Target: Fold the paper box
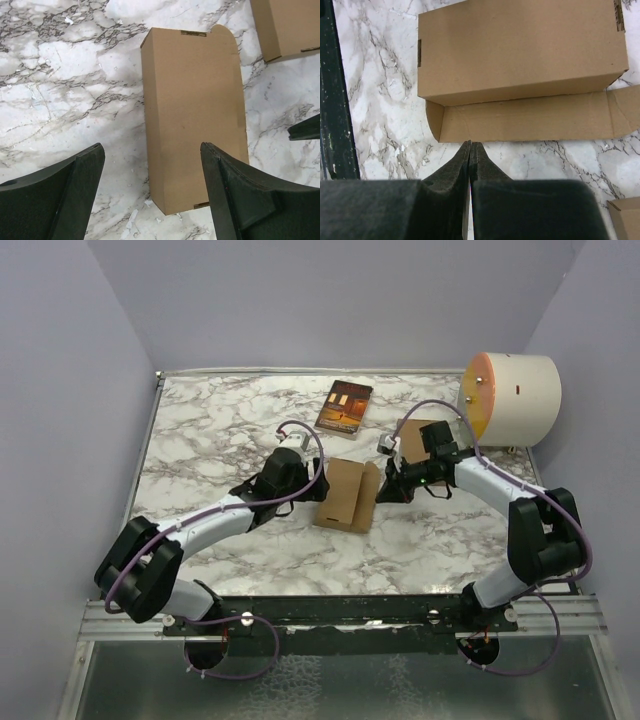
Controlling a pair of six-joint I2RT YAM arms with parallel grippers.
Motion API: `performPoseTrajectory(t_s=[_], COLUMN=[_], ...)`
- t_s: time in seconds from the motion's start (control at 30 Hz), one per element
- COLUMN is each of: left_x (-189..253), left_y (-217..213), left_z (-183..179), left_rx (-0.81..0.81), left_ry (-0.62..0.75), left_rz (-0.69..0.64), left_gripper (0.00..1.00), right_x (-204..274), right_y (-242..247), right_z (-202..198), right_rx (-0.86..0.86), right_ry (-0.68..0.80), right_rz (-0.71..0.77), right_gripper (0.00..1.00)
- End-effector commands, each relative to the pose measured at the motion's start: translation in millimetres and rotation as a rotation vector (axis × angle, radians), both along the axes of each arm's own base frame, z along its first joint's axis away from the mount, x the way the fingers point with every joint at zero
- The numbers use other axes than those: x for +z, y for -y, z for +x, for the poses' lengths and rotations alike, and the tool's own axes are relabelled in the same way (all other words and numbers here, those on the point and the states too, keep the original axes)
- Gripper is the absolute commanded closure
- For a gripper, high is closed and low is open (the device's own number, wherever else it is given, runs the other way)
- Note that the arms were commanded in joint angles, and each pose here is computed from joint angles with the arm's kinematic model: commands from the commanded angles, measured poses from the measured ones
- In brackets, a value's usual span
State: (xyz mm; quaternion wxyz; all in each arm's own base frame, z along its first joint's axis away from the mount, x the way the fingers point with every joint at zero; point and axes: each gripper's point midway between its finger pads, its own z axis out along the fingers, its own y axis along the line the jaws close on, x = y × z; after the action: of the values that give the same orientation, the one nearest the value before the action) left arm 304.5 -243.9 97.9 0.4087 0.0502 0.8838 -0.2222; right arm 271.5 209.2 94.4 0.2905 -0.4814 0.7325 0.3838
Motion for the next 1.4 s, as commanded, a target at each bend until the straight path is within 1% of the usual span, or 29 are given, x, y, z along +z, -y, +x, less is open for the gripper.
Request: performPoseTrajectory(t_s=[0.0, 0.17, 0.27, 0.4, 0.5, 0.67, 0.73, 0.77, 0.83, 0.9, 0.93, 0.97, 1.03, 1.07, 1.17, 1.3, 1.37], left_x=[21, 12, 3, -7, -15, -16, -14, -20, -22, -22, -22, -22, -22, -23, -27, -29, -30], left_y=[7, 21, 16, 14, 18, 31, 38, 40, 46, 51, 53, 55, 59, 60, 62, 66, 66], left_z=[2, -8, 1, 17, 26, 36, 37, 38, 38, 39, 40, 40, 41, 41, 42, 40, 38], left_rx=[-0.080, -0.229, -0.224, -0.221, -0.247, -0.308, -0.348, -0.367, -0.413, -0.451, -0.466, -0.485, -0.508, -0.516, -0.527, -0.541, -0.544], left_ry=[0.060, 0.020, -0.008, -0.047, -0.067, -0.062, -0.050, -0.057, -0.043, -0.027, -0.022, -0.016, -0.008, -0.008, -0.018, -0.030, -0.036], left_rz=[-0.037, -0.080, -0.053, 0.002, 0.040, 0.040, 0.034, 0.037, 0.033, 0.029, 0.028, 0.028, 0.025, 0.023, 0.019, 0.005, 0.001], left_gripper=[0.19, 0.19, 0.19, 0.20, 0.26, 0.34, 0.36, 0.36, 0.38, 0.39, 0.40, 0.41, 0.42, 0.42, 0.43, 0.43, 0.44], right_x=[-7, -23, -26, -19, -15, -15, -15, -15, -14, -16, -18, -20, -21, -21, -26, -42, -47], right_y=[1, 12, 15, 10, 9, 8, 7, 6, 5, 6, 7, 7, 6, 4, -3, -14, -17], right_z=[8, 14, 13, 1, -6, -23, -31, -35, -46, -59, -65, -67, -62, -59, -56, -52, -48], right_rx=[-0.039, -0.040, -0.016, 0.055, 0.110, 0.232, 0.288, 0.317, 0.393, 0.499, 0.549, 0.562, 0.555, 0.552, 0.567, 0.589, 0.582], right_ry=[0.025, 0.073, 0.094, 0.134, 0.223, 0.395, 0.450, 0.479, 0.540, 0.634, 0.698, 0.727, 0.809, 0.845, 0.871, 0.930, 0.947], right_rz=[0.000, -0.086, -0.101, -0.047, -0.021, 0.023, 0.036, 0.043, 0.061, 0.075, 0.073, 0.066, 0.032, 0.014, -0.021, -0.103, -0.137], right_gripper=[0.99, 0.99, 0.99, 0.97, 0.97, 0.97, 0.95, 0.94, 0.90, 0.84, 0.80, 0.74, 0.62, 0.58, 0.56, 0.47, 0.46])
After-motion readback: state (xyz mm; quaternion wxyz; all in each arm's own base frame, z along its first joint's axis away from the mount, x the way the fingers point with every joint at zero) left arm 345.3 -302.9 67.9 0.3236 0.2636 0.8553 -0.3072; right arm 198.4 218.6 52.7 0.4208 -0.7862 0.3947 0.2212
